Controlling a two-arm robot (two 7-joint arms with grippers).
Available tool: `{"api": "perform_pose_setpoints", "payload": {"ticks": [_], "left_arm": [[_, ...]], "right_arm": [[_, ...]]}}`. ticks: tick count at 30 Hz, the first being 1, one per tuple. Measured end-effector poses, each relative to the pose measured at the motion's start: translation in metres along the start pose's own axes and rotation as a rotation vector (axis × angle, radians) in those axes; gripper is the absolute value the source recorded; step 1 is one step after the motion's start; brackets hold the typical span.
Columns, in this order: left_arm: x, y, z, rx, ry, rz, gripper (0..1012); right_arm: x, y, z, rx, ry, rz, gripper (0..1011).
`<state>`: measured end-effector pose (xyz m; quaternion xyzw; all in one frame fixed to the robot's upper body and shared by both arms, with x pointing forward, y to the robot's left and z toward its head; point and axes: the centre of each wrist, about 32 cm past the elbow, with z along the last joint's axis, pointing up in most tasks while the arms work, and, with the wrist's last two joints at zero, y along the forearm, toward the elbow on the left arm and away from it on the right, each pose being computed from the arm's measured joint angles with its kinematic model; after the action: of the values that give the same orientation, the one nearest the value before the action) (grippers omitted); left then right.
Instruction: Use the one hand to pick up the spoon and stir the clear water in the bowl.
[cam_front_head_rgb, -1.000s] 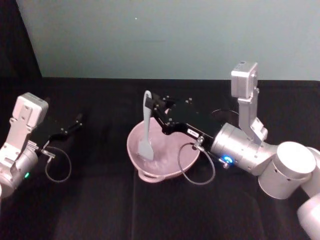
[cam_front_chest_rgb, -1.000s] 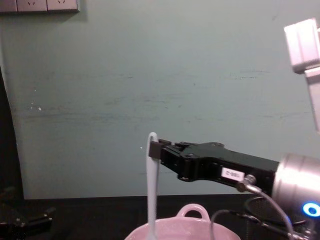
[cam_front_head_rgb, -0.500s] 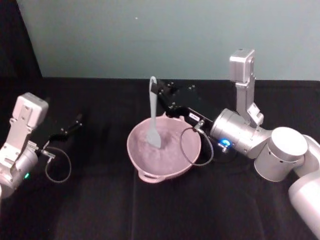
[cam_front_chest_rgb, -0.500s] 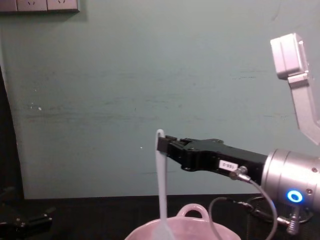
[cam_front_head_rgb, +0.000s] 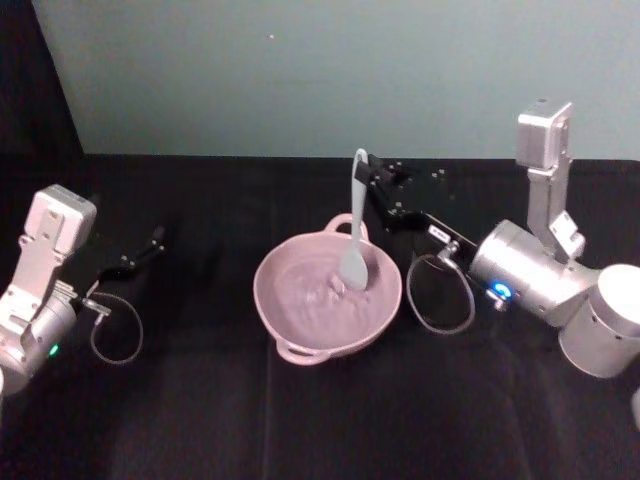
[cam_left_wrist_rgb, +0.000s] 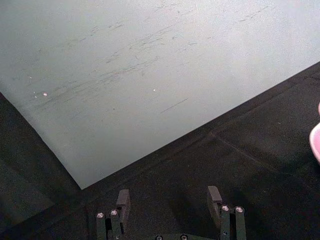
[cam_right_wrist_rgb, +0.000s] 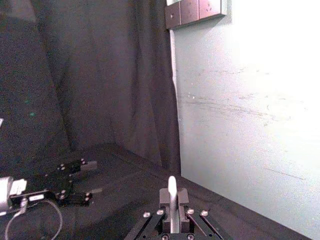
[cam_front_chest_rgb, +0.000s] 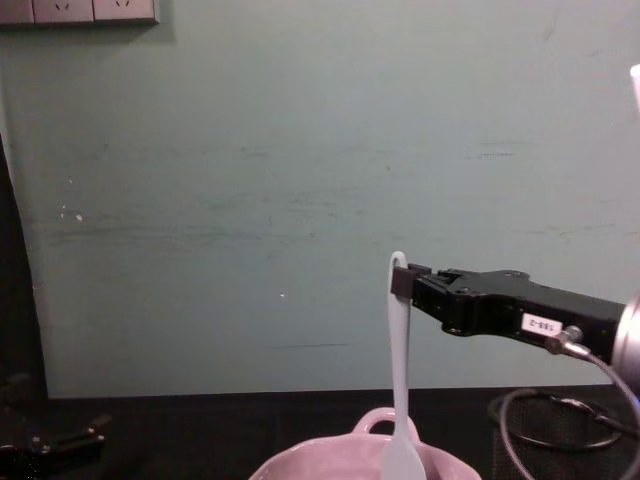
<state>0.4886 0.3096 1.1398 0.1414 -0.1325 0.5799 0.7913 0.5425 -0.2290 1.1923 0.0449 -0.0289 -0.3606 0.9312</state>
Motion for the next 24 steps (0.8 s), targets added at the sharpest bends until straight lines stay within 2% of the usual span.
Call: {"api": "perform_pose_setpoints", "payload": {"ticks": [5,10,17,24], "left_arm": [[0.0,0.0,0.0,0.0,0.0,0.0,1011],[0.0,0.0,0.0,0.0,0.0,0.0,1011],[0.0,0.0,0.0,0.0,0.0,0.0,1011],[0.0,0.0,0.0,0.0,0.0,0.0,1011]], "right_arm": [[-0.011,-0.01,0.005,-0.006,-0.012,0.016,98],[-0.024,-0.008,0.006,-0.003,-0.009,0.05,98],[-0.044,0.01,0.0,0.001,0.02,0.138,98],[-0.047,0.029,-0.003,0.014,0.029,0.172,98]]}}
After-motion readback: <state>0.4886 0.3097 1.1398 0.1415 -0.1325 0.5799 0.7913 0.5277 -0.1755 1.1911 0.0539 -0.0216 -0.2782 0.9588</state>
